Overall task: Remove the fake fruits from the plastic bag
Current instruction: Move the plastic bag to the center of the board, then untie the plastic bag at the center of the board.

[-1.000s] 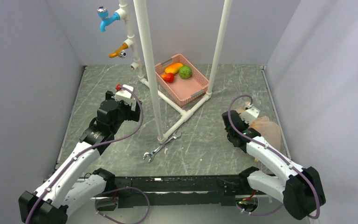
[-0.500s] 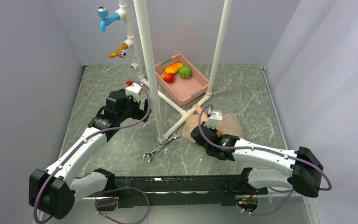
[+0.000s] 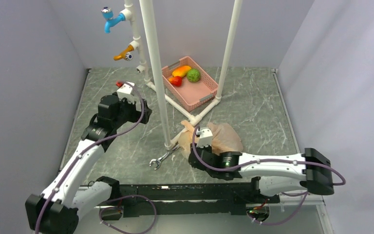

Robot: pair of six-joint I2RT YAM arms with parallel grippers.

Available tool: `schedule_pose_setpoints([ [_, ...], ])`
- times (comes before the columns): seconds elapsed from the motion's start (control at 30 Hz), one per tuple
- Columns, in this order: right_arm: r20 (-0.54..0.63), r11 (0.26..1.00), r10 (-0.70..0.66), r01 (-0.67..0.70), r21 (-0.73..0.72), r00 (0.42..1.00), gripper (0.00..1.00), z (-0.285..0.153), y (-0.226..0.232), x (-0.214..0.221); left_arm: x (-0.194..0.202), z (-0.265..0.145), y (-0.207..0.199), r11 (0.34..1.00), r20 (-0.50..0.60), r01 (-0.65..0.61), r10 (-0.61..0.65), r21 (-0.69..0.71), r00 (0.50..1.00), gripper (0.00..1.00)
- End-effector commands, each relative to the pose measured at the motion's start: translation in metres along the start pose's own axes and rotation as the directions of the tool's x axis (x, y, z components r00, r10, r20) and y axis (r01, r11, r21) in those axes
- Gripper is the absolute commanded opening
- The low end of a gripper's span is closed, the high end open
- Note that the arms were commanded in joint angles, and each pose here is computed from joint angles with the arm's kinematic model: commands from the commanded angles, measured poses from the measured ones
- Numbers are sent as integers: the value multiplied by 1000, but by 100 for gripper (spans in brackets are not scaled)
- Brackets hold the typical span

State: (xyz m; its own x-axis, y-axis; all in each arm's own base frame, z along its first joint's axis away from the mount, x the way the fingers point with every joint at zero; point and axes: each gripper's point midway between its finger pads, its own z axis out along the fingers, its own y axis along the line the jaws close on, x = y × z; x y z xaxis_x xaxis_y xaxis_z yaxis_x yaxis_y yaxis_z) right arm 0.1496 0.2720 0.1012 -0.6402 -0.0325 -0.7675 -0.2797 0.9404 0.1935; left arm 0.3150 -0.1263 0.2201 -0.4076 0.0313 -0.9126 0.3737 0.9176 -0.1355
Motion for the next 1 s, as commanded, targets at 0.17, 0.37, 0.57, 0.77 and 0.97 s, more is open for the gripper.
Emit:
schedule_pose_setpoints([
  [0.17,164,994,21,-3,-109,986,78,-49,-15,-65,11,-69,-50,938,101,266,-293,222,951,93],
  [0.37,160,991,83,-64,-120,984,83,-63,-44,-112,49,-108,-97,814,17,360,-412,456,911,90],
  [0.57,147,998,56,-49,-51,988,82,-63,-71,-131,79,-103,-129,717,-87,469,-501,515,861,79],
  [0.77,113,998,58,-55,-28,992,82,-59,-81,-122,105,-103,-211,874,-97,228,-207,428,974,82],
  [0.97,111,995,97,-95,-26,989,82,-65,-88,-114,102,-74,-247,986,-91,-78,93,150,992,86],
])
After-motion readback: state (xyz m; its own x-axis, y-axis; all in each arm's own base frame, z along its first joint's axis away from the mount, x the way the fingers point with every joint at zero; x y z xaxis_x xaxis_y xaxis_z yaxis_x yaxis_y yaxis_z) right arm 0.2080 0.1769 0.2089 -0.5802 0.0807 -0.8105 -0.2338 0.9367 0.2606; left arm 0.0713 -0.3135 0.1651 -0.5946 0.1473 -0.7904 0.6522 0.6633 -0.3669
